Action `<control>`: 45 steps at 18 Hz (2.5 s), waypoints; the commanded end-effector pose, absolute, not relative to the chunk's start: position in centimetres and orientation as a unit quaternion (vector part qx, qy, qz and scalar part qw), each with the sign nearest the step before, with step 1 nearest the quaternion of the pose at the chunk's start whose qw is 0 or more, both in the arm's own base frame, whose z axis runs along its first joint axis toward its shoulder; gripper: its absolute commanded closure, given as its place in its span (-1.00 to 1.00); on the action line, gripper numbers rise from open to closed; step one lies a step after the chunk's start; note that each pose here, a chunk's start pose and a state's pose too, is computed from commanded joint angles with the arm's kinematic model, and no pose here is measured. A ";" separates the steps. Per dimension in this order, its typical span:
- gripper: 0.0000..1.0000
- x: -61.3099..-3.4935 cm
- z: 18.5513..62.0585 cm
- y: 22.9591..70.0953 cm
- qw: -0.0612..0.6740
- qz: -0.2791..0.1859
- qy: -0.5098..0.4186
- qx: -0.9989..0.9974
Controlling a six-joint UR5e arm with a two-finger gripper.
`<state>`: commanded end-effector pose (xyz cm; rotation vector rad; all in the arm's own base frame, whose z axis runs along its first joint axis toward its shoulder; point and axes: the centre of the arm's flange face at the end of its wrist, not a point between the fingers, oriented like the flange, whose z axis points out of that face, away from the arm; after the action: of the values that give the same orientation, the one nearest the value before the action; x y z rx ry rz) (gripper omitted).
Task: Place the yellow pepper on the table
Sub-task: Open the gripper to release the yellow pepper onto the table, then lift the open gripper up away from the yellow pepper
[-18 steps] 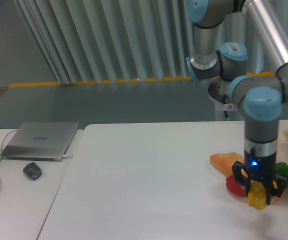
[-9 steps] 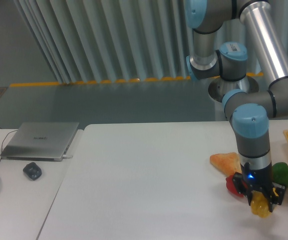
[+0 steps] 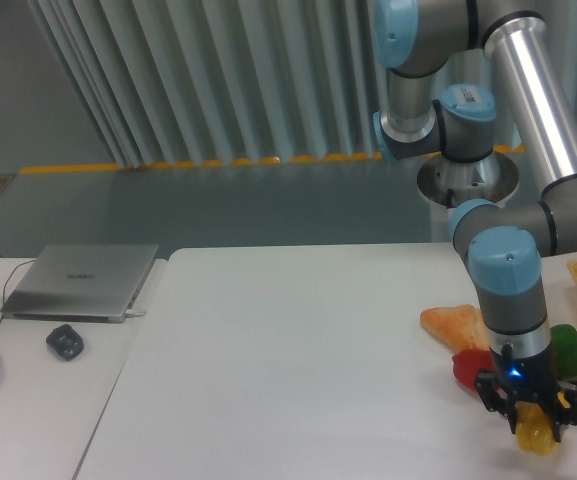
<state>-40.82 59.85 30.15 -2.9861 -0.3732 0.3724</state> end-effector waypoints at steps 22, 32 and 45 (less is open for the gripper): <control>-1.00 -38.5 36.5 56.4 -0.006 0.160 0.095 -0.983; -1.00 -38.8 37.3 53.8 -0.079 0.120 0.260 -0.955; -1.00 -36.7 42.9 47.9 -0.034 0.038 0.290 -0.956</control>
<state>-36.71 47.92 42.90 -3.0690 0.9326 0.1235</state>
